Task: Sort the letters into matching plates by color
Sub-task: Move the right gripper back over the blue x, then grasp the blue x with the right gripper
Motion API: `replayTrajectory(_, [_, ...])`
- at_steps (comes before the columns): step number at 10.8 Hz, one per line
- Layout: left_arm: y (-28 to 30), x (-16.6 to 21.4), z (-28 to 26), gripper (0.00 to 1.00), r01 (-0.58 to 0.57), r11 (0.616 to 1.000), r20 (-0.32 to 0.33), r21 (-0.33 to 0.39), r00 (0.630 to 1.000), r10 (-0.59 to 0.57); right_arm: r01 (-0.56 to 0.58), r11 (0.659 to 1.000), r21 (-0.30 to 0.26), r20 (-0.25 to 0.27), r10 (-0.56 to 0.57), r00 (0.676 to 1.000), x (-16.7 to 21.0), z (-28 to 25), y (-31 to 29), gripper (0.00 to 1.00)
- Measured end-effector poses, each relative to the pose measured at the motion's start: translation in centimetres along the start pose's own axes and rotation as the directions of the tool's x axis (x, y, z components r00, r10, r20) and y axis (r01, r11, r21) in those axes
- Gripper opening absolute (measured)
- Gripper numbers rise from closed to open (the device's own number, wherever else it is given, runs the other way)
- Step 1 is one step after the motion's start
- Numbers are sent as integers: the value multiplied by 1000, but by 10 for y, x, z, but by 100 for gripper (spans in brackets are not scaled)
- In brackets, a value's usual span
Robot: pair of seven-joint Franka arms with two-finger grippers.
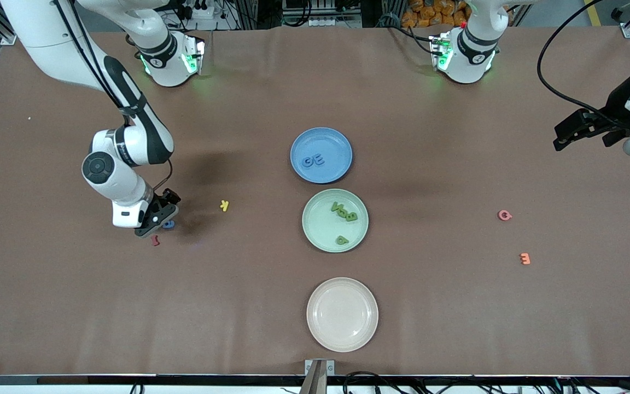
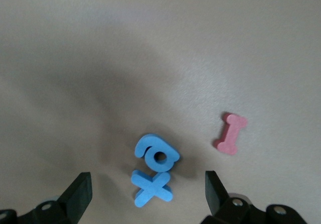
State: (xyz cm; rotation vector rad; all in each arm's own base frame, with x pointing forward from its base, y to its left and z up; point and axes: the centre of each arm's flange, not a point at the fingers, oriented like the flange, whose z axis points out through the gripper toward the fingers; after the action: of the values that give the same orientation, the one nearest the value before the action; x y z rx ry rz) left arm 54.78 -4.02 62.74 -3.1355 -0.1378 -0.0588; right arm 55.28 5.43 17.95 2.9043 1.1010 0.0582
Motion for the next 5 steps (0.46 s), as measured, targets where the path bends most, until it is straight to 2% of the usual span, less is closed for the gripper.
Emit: replayTrajectory(5, [-7,1,0,100,13,1000,-2,-3,1000,-13,-1,1000,-2,-7,1,1000,-8,7,-5,100])
